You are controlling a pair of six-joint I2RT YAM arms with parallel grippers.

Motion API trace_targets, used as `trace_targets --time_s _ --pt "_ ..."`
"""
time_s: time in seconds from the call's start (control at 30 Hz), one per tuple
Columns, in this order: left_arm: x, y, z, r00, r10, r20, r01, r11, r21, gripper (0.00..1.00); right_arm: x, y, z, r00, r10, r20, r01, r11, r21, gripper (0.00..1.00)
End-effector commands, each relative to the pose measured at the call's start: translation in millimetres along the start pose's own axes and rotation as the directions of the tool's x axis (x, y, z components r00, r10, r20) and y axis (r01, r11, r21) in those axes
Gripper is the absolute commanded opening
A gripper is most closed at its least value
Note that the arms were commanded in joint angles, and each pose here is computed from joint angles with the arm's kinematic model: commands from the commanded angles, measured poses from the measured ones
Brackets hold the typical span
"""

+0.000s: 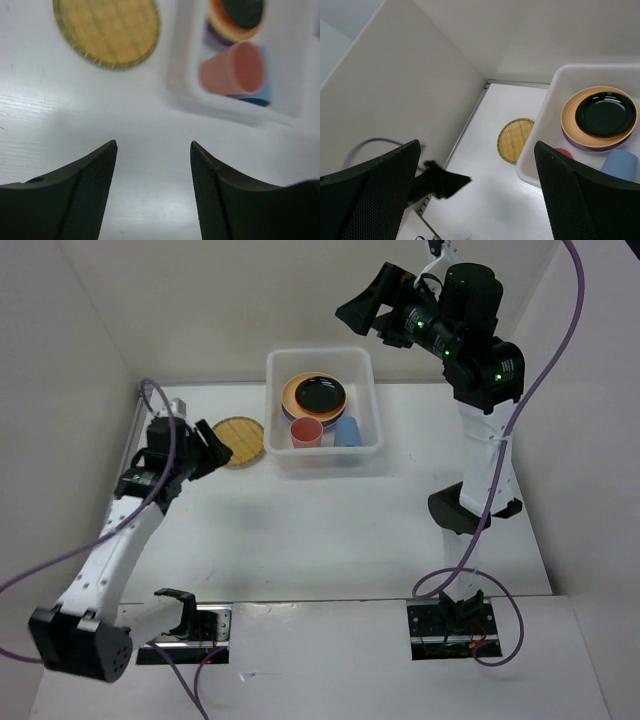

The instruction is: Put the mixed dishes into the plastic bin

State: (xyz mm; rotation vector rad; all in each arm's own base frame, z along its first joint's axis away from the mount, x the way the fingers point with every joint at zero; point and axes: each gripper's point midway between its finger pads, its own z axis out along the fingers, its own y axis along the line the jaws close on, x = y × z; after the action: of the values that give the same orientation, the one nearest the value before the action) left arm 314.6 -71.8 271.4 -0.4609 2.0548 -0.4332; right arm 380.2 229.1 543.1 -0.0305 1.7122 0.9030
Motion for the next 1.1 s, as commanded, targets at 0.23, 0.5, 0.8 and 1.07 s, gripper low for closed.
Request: trace_targets --time_s 0.23,0.5,0.8,1.07 --pt "36 63 121 0.904 -0.421 -0.075 0.428 0.895 0.125 0.71 4 0 6 0.999 -0.041 0.002 0.041 0.999 0.010 0.99" --pt "59 98 176 0.829 -0.549 -0.112 0.559 0.819 0.128 0.73 13 -5 19 0.999 -0.037 -0.025 0.037 0.999 0.005 0.99" --pt "80 118 206 0.789 -0.602 -0.121 0.613 0.787 0.079 0.73 12 -6 20 0.999 -0.037 -0.020 0.037 0.999 0.014 0.99" --pt "76 131 227 0.732 -0.679 -0.057 0.681 0.728 0.084 0.56 10 -5 20 0.999 -0.039 -0.012 0.039 0.999 0.010 0.99"
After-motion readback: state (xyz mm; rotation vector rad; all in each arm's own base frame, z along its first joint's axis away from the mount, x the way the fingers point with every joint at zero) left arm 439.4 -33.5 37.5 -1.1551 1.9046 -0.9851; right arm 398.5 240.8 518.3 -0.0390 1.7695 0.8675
